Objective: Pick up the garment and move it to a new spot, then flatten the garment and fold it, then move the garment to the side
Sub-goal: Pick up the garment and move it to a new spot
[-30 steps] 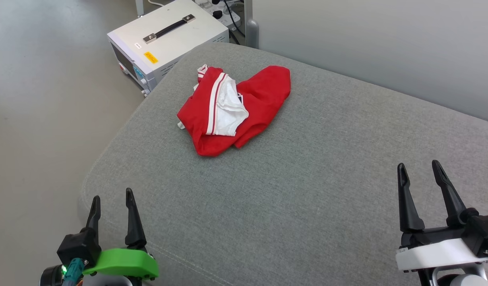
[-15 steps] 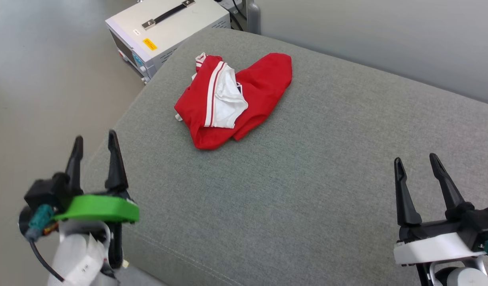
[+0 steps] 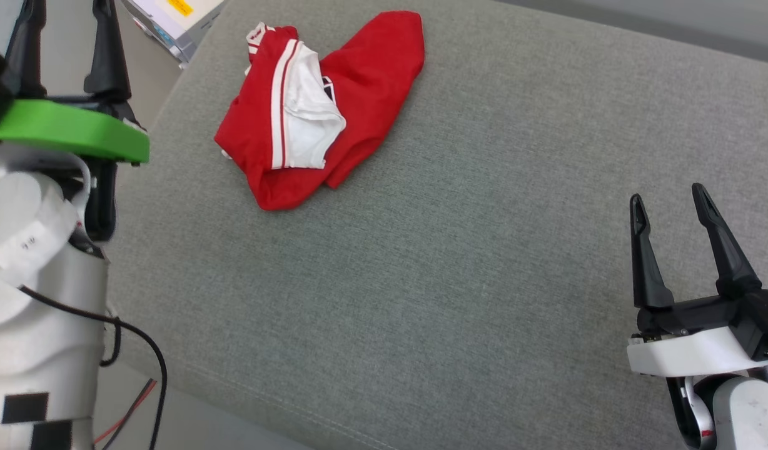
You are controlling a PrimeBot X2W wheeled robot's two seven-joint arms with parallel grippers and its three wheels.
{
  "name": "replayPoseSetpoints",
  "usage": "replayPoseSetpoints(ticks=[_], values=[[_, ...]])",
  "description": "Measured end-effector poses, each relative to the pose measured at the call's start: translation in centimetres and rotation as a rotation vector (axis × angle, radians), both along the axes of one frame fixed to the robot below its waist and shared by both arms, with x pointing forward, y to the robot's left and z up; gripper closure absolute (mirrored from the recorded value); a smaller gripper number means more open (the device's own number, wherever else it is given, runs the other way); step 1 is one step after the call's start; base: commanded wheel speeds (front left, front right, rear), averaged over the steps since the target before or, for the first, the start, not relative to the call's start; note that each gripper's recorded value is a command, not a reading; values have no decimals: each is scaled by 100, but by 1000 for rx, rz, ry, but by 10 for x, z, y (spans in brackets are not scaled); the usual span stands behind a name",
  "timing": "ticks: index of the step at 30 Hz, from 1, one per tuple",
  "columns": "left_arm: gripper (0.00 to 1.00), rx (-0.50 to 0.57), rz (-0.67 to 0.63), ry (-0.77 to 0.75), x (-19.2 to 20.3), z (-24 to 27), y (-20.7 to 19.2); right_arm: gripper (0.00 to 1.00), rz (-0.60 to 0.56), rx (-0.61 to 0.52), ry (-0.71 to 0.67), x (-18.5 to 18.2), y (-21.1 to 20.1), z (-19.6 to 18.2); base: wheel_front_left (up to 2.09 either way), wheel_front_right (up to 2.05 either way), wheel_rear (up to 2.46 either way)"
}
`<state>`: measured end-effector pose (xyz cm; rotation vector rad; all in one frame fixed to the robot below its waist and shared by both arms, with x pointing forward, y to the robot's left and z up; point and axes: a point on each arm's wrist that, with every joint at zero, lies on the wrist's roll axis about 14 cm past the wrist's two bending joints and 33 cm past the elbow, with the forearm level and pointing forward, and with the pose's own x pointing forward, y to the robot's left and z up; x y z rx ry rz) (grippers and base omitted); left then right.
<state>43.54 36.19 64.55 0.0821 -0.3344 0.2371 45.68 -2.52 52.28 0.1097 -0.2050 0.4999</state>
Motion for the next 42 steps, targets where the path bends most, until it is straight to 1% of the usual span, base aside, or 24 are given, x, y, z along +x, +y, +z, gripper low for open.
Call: replayPoseSetpoints(ticks=[2, 4, 6, 8, 10, 12, 14, 17, 20, 24, 30, 33, 39, 40, 41, 42], values=[[0, 2, -33, 45, 19, -3, -2, 0, -8, -3, 9, 4, -3, -6, 0, 0, 0], [0, -20, -66, 113, 37, -11, -5, 0, -19, -7, 16, 9, -7, -11, 0, 0, 0], [0, -39, -99, 224, 55, -27, -9, 0, -34, -11, 27, 12, -12, -18, 0, 0, 0], [0, -89, -119, 343, 68, -48, -10, 0, -45, -14, 35, 15, -17, -22, 0, 0, 0], [0, -111, -132, 494, 76, -73, -11, 0, -56, -19, 40, 18, -21, -26, 0, 0, 0], [0, -151, -152, 621, 81, -95, -16, 0, -65, -24, 44, 21, -25, -30, 0, 0, 0], [0, -170, -182, 759, 83, -119, -25, 0, -73, -31, 47, 24, -30, -33, 0, 0, 0], [0, -202, -228, 925, 81, -148, -41, 0, -86, -38, 56, 26, -35, -39, 0, 0, 0], [0, -234, -272, 1074, 75, -175, -56, 0, -95, -41, 61, 29, -39, -43, 0, 0, 0], [0, -249, -323, 1246, 65, -209, -74, 0, -102, -43, 80, 32, -41, -52, 0, 0, 0], [0, -250, -297, 1463, 43, -258, -75, 0, -108, -44, 93, 37, -44, -61, 0, 0, 0], [0, -267, -282, 1530, 36, -276, -76, 0, -118, -48, 100, 37, -48, -64, 0, 0, 0], [0, -228, -279, 1588, 37, -289, -79, 0, -140, -54, 111, 37, -55, -67, 0, 0, 0], [47, -218, -280, 1591, 37, -289, -80, 0, -143, -54, 112, 37, -56, -68, 0, 0, 0], [100, -210, -281, 1591, 37, -289, -79, 0, -144, -54, 114, 37, -56, -68, 0, 0, 0], [100, -202, -281, 1587, 37, -289, -79, 0, -145, -53, 114, 36, -57, -67, 0, 0, 0]])
